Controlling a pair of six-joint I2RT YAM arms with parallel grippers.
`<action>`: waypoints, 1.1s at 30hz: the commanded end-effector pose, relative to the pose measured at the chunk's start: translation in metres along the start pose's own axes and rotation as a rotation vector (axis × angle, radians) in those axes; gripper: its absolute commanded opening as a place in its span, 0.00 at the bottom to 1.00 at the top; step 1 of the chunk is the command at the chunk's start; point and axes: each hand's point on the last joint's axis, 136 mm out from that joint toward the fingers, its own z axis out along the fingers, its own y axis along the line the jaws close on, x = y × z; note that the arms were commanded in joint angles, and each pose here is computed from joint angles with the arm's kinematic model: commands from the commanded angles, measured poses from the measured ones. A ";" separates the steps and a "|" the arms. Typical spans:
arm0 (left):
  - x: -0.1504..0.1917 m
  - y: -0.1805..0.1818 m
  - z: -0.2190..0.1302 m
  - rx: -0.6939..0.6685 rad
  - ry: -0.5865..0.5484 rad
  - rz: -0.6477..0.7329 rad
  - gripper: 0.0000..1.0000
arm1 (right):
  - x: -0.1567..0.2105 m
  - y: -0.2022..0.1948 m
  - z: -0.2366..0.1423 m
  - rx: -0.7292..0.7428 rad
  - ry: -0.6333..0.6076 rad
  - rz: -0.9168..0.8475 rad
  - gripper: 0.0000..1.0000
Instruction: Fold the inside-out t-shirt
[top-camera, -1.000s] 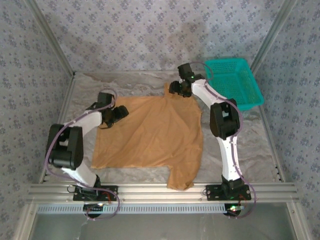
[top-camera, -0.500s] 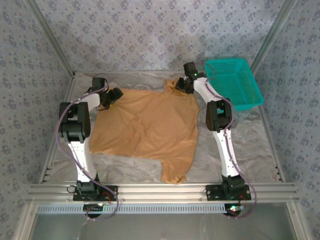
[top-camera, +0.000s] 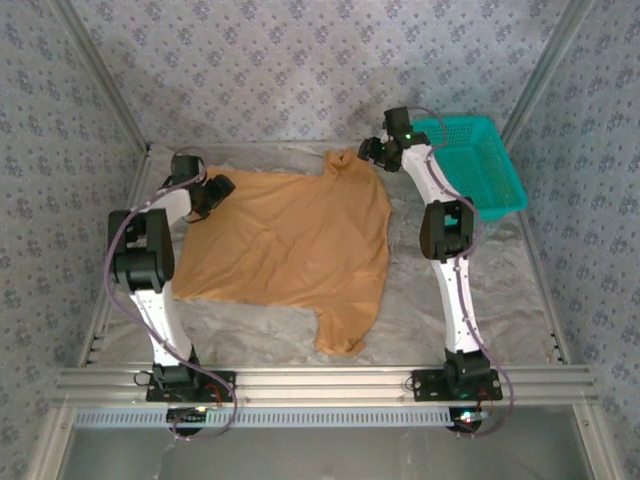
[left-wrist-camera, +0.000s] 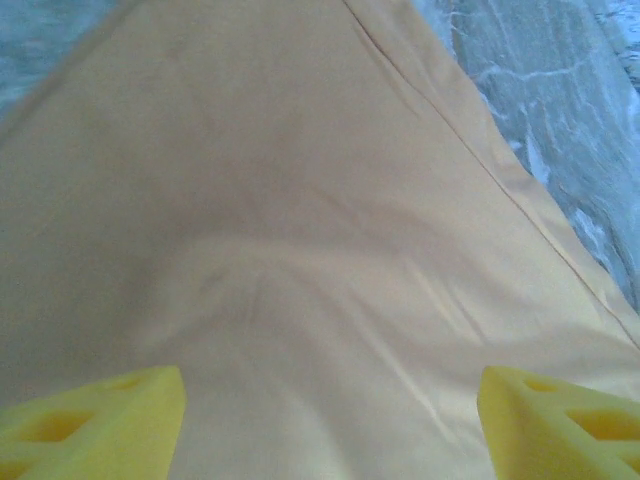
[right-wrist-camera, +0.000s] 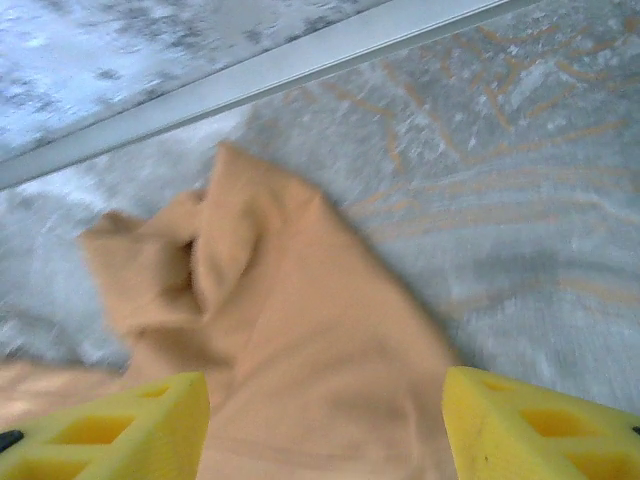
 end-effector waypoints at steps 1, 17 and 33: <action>-0.016 -0.009 -0.075 -0.044 -0.111 0.059 0.77 | -0.002 0.045 -0.089 -0.034 -0.049 -0.080 0.65; 0.096 0.097 -0.148 -0.229 -0.005 -0.002 0.81 | 0.244 0.005 -0.114 0.065 0.253 -0.165 0.55; 0.064 0.092 -0.088 -0.214 0.030 -0.050 0.82 | 0.153 -0.021 -0.029 0.133 0.242 -0.085 0.59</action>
